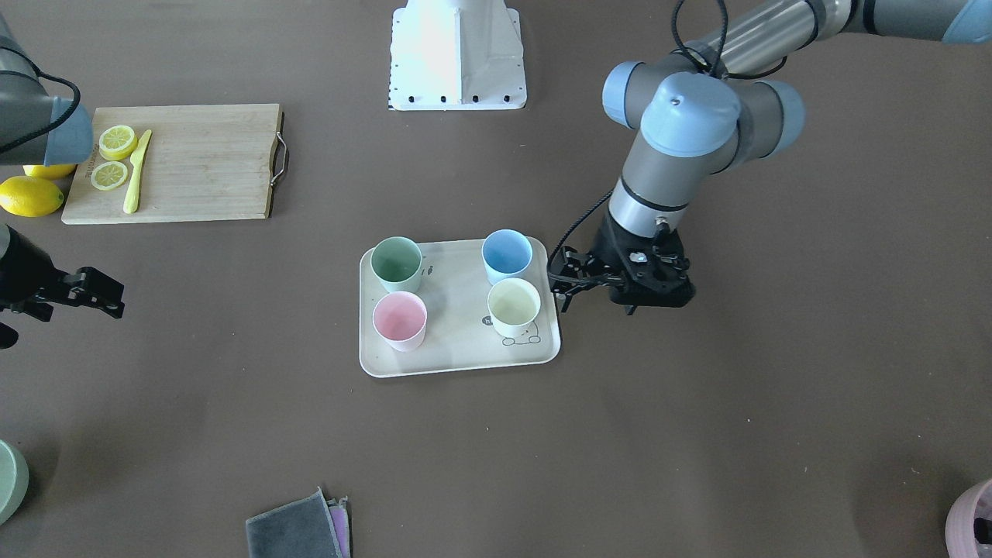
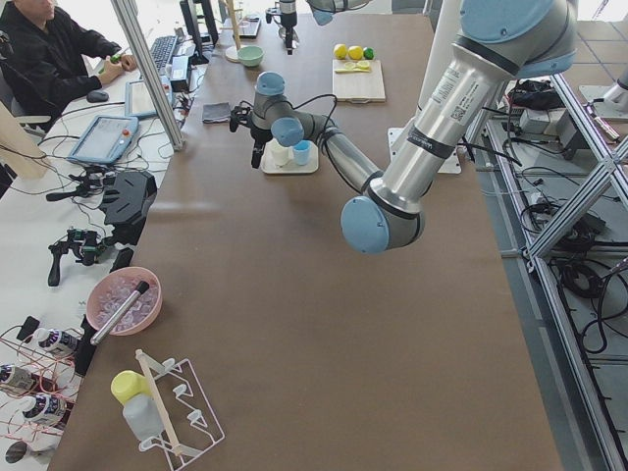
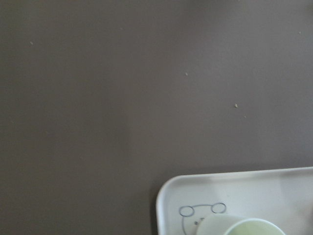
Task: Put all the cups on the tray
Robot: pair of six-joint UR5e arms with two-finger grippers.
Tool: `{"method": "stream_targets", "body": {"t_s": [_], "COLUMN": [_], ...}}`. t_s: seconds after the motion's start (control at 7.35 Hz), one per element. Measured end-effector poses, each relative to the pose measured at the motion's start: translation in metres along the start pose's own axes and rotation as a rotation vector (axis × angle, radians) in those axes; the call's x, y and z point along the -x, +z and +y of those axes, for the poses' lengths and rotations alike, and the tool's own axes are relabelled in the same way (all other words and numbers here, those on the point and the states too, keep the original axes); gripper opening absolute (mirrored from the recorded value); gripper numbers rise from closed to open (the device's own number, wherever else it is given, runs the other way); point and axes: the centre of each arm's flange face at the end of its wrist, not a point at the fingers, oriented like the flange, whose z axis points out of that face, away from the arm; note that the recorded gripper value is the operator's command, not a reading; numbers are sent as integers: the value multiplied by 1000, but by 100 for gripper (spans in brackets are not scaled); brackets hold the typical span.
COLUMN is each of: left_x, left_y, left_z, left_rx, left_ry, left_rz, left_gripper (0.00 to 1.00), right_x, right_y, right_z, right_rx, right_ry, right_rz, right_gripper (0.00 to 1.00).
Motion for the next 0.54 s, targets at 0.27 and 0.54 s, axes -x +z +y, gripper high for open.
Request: {"method": "stream_targets", "body": {"t_s": [0.27,0.54], "left_x": [126,217], "left_y": [-39,-54], "left_z": [4,27], "left_rx": [8,13], "left_ry": [106,61], "left_rz": [-46,-108], "left_gripper": [98,98], "right_x": [-99,-179], "right_y": [-16,-32], "right_z": [34,72], "right_rx": [16,-2], "right_ry": [4,-31], "right_rz": [-29,-35], "right_gripper": [100,100]}}
